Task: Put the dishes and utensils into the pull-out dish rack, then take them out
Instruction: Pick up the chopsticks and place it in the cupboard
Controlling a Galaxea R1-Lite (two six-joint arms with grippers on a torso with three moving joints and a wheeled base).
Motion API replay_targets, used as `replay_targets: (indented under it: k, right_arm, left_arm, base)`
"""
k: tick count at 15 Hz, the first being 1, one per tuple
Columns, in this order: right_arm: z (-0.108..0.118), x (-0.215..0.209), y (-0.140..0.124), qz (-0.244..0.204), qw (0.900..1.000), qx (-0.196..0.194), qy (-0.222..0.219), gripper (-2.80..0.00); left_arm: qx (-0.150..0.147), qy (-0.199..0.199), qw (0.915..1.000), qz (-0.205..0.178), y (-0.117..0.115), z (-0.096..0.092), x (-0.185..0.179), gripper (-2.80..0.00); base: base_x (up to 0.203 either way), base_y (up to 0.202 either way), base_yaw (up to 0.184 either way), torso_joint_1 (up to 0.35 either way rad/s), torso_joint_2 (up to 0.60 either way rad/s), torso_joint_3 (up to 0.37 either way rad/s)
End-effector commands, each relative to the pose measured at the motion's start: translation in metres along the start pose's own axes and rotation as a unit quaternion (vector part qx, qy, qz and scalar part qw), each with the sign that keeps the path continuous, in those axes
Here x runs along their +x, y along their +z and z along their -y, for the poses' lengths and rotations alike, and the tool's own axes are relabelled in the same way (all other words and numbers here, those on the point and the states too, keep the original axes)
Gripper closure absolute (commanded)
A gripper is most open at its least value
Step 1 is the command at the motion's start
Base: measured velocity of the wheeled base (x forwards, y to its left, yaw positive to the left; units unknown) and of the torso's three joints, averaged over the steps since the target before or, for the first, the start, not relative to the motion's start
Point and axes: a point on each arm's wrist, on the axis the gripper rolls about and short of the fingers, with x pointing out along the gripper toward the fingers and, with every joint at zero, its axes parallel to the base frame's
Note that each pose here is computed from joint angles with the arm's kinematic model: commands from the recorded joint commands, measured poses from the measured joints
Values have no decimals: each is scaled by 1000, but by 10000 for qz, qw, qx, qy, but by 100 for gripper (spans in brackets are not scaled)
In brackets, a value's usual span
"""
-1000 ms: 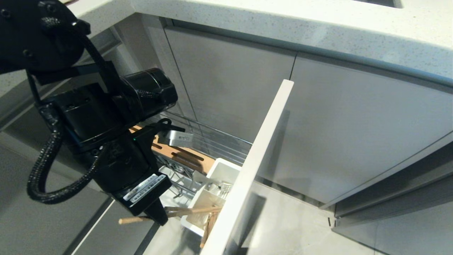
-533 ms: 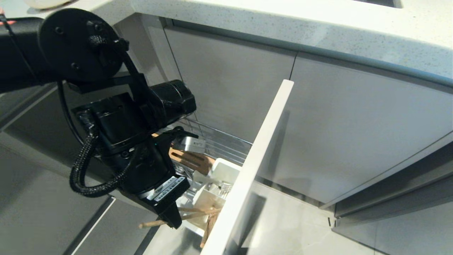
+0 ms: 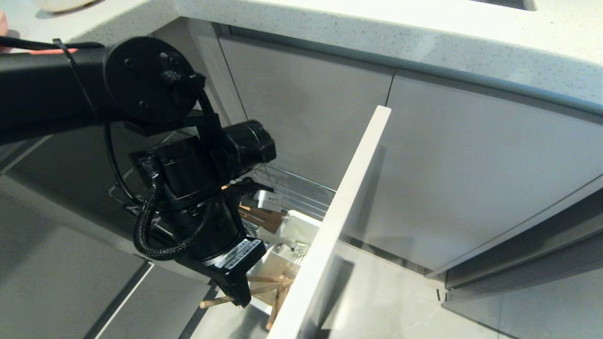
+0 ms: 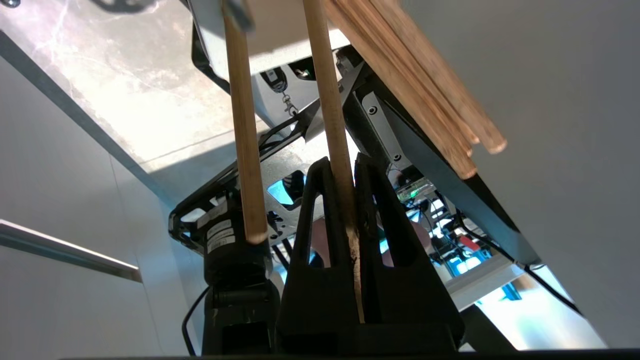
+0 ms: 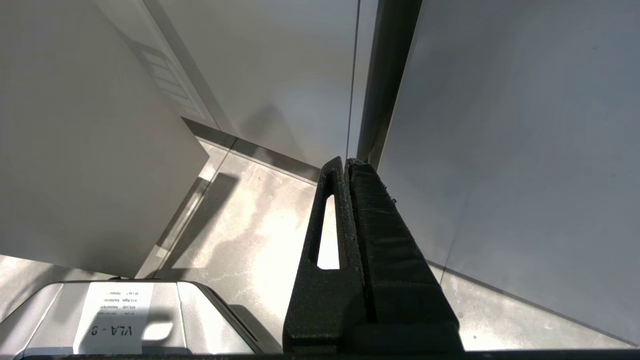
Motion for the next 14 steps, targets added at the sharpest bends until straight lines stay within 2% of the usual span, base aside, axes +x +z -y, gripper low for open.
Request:
replay_targets:
  k: [1,6,7,12,14]
  right_arm:
    - [0,0,0,-11,10000,0,2,0]
    - [0,0,0,-11,10000,0,2,0]
    - [0,0,0,-11,10000,0,2,0]
    - [0,0,0,-11,10000,0,2,0]
    - [0,0,0,-11,10000,0,2,0]
  left_arm:
    - [-40,12,9999,-113,3,-1,4,0]
    - [-50,18,9999,-160,6,-1,7,0]
    - [-49,17,9999,-153,5,-1,7,-280]
    - [-39,8,10000,-72,1,0,2,-280]
    - [1,-11,10000,82,-7,1,-7,-280]
  base:
    - [0,0,0,0,0,0]
    - [0,0,0,0,0,0]
    - [0,0,0,0,0,0]
    - [0,0,0,0,0,0]
    - [0,0,0,0,0,0]
